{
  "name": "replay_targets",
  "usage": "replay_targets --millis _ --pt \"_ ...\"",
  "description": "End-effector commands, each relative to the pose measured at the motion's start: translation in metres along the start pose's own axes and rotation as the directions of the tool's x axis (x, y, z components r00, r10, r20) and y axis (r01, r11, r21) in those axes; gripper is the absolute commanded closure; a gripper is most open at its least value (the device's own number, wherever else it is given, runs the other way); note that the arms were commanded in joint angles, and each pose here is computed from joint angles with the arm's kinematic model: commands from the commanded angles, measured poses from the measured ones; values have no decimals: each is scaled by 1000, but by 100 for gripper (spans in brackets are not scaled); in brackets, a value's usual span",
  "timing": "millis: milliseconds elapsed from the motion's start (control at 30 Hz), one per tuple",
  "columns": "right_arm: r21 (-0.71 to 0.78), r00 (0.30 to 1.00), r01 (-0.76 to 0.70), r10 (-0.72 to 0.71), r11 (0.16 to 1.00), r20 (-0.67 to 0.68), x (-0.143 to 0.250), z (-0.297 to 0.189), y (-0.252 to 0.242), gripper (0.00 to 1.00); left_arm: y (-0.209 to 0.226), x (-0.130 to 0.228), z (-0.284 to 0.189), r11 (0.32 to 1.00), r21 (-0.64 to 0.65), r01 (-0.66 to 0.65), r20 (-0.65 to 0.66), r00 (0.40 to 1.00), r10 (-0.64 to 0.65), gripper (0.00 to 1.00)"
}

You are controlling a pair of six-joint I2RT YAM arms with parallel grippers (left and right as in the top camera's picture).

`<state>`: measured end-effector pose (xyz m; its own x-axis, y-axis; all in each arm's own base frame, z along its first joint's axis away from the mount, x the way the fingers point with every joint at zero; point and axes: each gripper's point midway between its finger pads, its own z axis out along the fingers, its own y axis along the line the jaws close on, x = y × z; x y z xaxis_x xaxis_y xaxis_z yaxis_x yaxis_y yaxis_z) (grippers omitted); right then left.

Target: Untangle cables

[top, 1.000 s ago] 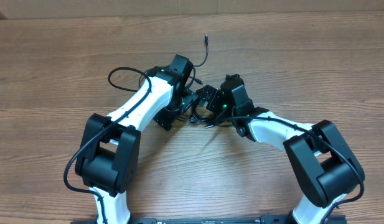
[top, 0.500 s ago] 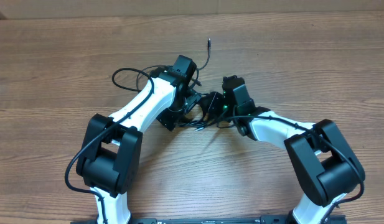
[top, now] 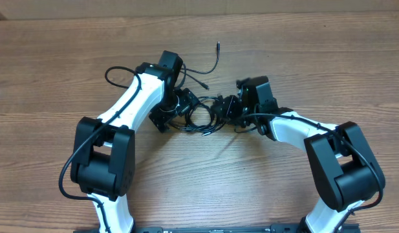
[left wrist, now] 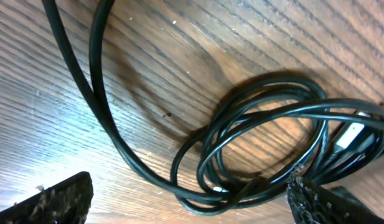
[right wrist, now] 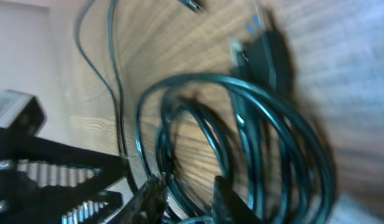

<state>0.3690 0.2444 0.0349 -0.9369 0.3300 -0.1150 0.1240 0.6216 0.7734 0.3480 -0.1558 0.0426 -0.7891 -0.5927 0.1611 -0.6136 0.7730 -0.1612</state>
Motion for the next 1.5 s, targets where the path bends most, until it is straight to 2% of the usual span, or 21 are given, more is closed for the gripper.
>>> replay_targets --millis 0,167,233,267,300,333,367,400,567,667,1000,1133,1333,1467 --pt "-1 999 -13 13 1000 -37 9 2 0 78 -8 -2 -11 997 19 -74 30 997 74 1" --pt "20 999 -19 20 1000 -38 12 4 -2 78 -8 -10 -12 997 15 -76 69 995 75 1" --pt "56 999 -45 47 997 -25 14 6 -7 75 -9 -10 -12 997 20 -74 67 995 73 1" --pt "76 998 -61 62 995 -16 15 7 -10 74 -11 -8 -12 997 29 -74 56 996 72 20" --pt "91 998 -67 68 994 -9 16 8 -12 73 -12 -6 -12 996 38 -80 45 996 78 46" --pt "99 998 -67 68 993 -5 16 8 -12 73 -12 -5 -12 996 39 -80 41 996 78 67" --pt "104 997 -72 73 992 -2 17 9 -12 73 -13 -2 -12 995 46 -91 27 996 89 75" --pt "108 997 -75 75 991 2 18 10 -12 72 -15 1 -12 993 54 -104 15 995 103 78" --pt "135 994 -105 103 985 24 17 11 -17 72 -23 21 -10 985 88 -146 -47 987 150 57" --pt "144 994 -104 100 984 36 15 10 -18 72 -26 27 -9 983 87 -161 -52 985 166 51" --pt "161 994 -102 93 982 63 12 10 -21 79 -19 43 -4 988 22 -155 -68 985 156 53" --pt "162 993 -100 90 982 70 10 10 -21 84 -14 42 -1 996 -20 -83 -39 996 82 50" --pt "159 994 -98 88 982 71 10 10 -20 84 -14 51 6 998 -35 55 -42 997 -57 46" --pt "157 994 -93 83 983 68 12 11 -19 84 -18 53 13 996 -24 85 -21 996 -85 50"
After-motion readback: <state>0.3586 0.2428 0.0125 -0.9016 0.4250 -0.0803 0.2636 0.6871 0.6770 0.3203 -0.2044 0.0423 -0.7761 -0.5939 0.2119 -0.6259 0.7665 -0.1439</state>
